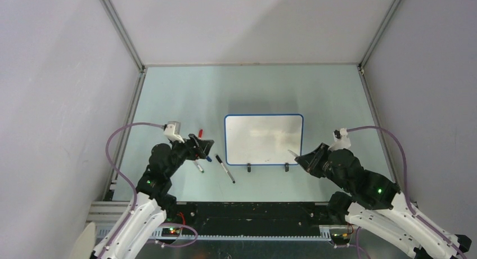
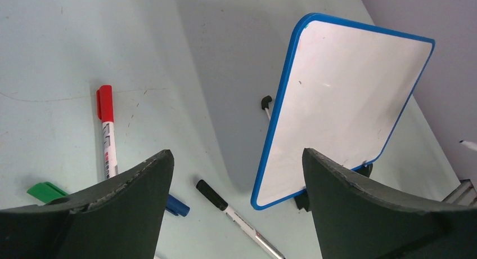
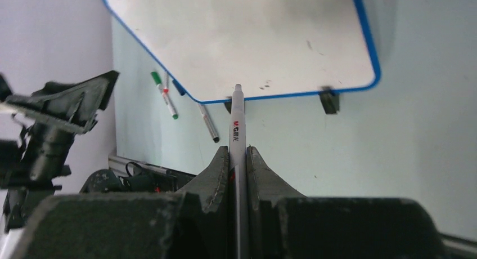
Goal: Write a sentence on the whiteboard
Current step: Adjust the whiteboard at the center of the board.
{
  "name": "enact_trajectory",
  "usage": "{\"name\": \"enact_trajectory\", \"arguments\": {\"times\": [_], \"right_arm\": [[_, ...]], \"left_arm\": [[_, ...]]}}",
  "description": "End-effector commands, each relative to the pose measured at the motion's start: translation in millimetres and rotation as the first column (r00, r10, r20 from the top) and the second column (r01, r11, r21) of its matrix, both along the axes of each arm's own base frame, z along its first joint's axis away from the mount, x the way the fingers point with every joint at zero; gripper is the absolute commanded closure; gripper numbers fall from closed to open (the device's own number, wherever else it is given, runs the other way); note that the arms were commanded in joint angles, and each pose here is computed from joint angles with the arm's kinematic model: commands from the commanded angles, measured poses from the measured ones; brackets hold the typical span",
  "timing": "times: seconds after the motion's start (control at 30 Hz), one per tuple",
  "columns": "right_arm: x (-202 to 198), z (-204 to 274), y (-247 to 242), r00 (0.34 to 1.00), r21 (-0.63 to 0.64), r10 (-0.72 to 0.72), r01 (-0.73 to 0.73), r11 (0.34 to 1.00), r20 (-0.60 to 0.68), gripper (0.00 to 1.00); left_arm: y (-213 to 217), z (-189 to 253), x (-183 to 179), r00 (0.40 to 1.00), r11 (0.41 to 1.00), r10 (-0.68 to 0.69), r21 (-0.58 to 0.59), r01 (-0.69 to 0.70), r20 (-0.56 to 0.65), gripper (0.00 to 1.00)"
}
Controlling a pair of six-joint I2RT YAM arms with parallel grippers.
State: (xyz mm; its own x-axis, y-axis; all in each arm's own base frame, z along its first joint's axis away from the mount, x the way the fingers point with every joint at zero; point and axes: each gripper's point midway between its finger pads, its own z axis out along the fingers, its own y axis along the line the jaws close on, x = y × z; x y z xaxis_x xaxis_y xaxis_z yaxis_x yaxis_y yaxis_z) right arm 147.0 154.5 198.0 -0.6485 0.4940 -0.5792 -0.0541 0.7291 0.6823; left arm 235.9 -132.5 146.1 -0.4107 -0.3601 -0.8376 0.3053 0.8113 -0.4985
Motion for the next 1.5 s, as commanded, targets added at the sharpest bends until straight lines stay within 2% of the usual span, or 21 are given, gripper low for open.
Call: {"name": "enact_trajectory", "arguments": {"times": [0.0,0.23,0.43,0.53,0.63,0.73,1.0,1.13,1.27,1.47], "right_arm": [[-9,-14,-25,0.963,-0.035,-0.186,0.183,0.983,-0.196,1.00],[-17,-8,-23,0.976,-0.012,-0.117,0.117,0.993,-0.181,1.00],[-24,11,-23,0.998,-0.056,0.060,-0.060,0.997,0.005,1.00],[-30,19,-19,0.980,-0.095,0.175,-0.166,0.982,0.096,1.00],[-38,24,-10,0.957,-0.084,0.258,-0.248,0.965,0.134,1.00],[-37,28,-8,0.955,-0.068,0.257,-0.250,0.966,0.149,1.00],[-19,21,11,0.964,-0.038,0.226,-0.223,0.974,0.143,1.00],[-10,25,24,0.971,0.004,0.201,-0.203,0.979,0.125,1.00],[-2,48,42,0.963,0.085,0.203,-0.220,0.972,0.175,1.00],[20,70,52,0.967,0.068,0.155,-0.172,0.983,0.201,1.00]], "left_arm": [[-2,15,0,0.997,1.000,-0.017,-0.012,0.018,0.072,0.11],[-3,18,-2,0.995,0.999,-0.026,-0.019,0.028,0.101,0.10],[-6,16,1,0.993,0.999,-0.042,-0.007,0.043,0.114,0.07],[-3,14,3,0.993,1.000,-0.025,0.006,0.024,0.111,0.07],[2,5,5,0.994,1.000,0.003,0.008,-0.004,0.113,0.03],[2,3,7,0.990,1.000,0.019,-0.025,-0.015,0.139,0.01],[-10,2,-3,0.986,0.996,-0.070,-0.047,0.078,0.150,0.01],[-21,8,-7,0.983,0.985,-0.112,-0.111,0.129,0.149,0.01],[-24,2,-6,0.984,0.983,-0.123,-0.119,0.138,0.125,0.01],[-26,-5,-5,0.984,0.983,-0.143,-0.096,0.153,0.107,0.01]]}}
